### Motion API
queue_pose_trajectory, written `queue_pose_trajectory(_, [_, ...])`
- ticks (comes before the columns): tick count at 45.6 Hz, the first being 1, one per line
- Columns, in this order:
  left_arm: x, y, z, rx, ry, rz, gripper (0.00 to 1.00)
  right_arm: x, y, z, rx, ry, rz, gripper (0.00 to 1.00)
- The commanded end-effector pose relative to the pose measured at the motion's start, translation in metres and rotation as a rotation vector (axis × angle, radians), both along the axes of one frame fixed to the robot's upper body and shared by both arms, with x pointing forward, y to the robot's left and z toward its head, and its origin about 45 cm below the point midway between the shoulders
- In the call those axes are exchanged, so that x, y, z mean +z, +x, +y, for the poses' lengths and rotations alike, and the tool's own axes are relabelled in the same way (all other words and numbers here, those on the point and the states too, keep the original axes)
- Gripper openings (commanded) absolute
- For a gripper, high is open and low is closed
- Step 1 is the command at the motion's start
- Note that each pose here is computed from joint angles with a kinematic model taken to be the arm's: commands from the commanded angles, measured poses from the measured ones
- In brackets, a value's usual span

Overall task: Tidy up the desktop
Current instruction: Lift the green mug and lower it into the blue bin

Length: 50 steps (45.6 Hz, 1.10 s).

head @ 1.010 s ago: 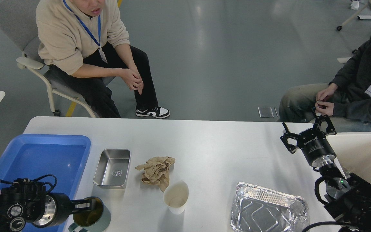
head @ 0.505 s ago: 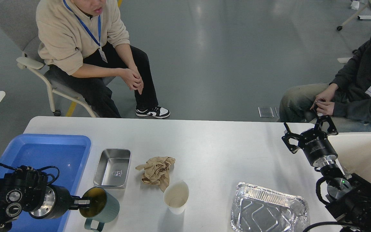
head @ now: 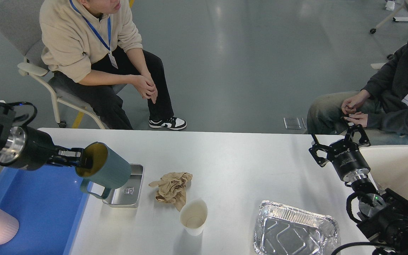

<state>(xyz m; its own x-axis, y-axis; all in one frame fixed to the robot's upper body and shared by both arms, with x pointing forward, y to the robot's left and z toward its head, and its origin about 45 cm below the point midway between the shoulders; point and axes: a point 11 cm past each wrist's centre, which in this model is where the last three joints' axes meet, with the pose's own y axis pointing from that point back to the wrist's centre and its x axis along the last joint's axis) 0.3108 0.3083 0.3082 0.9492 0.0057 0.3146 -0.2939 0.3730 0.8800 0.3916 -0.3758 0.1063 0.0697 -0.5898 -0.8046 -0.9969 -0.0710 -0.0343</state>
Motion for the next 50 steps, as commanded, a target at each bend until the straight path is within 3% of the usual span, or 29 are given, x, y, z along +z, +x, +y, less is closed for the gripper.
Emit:
queue_pose_trajectory(1, [0.014,0.003,0.003,0.003,0.016,-0.004,0.03,0.001,0.001,0.002,0.002,0.002,-0.003,1.00])
queue_pose_trajectory(8, [0.010,0.001,0.040,0.104,0.067,0.024,0.03,0.002,0.002,0.002,0.004,0.003,-0.006,1.00])
queue_pose_trajectory(22, [-0.047,-0.010,0.153,0.482,0.126,0.185,0.03,0.002,0.001,-0.001,0.001,-0.003,-0.003,1.00])
queue_pose_trajectory(34, [-0.090,-0.010,0.181,0.598,0.155,0.177,0.02,-0.002,-0.002,-0.001,0.001,-0.001,0.004,1.00])
queue_pose_trajectory(50, [-0.163,-0.056,0.168,0.611,0.162,0.264,0.02,-0.004,-0.004,-0.002,-0.001,-0.001,0.008,1.00])
